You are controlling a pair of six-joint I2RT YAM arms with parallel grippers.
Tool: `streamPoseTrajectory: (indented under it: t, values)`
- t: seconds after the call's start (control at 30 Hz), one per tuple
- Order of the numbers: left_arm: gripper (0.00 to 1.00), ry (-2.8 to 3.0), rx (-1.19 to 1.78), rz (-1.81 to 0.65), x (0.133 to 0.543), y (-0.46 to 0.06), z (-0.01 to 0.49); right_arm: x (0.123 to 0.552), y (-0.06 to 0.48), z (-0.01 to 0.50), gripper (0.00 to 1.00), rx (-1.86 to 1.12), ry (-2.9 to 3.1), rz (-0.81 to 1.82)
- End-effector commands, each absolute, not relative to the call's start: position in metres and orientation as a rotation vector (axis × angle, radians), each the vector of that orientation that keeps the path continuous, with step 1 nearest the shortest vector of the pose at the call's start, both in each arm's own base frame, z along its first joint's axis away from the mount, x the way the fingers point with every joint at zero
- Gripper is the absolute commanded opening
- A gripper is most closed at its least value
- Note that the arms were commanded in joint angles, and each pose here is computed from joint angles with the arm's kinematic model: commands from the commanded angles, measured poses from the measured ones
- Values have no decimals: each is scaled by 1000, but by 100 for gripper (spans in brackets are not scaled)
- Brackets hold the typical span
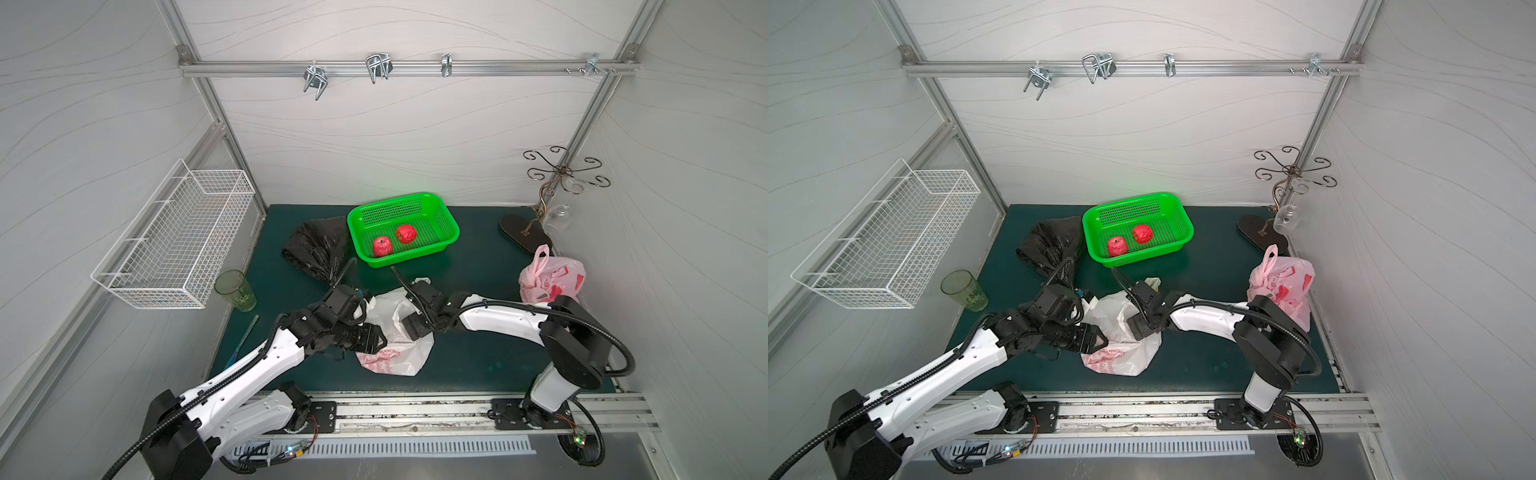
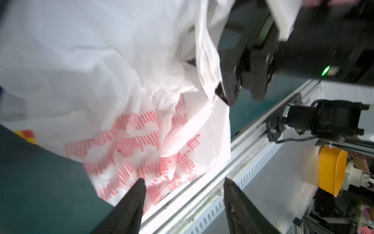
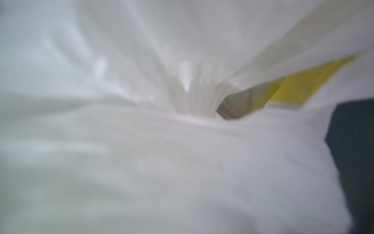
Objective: Untie the knot of a plastic bag & take out the apple
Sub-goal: Move the plastic bag to the center of the board.
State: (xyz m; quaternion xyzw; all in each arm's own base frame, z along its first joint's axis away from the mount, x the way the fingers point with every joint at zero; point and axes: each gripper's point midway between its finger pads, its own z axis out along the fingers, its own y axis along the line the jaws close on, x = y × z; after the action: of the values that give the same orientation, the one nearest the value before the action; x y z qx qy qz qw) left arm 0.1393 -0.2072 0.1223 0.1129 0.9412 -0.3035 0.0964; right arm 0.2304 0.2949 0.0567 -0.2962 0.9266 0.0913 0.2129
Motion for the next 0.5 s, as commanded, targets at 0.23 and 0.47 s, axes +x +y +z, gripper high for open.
streamPoseTrajectory:
  t: [0.23, 0.47]
  values:
    - [61, 2781, 213, -1038, 125, -228, 98, 271, 234, 106, 95, -601, 2562, 253]
    - [63, 2742, 328, -989, 163, -263, 78, 259, 207, 151, 96, -497, 2478, 260]
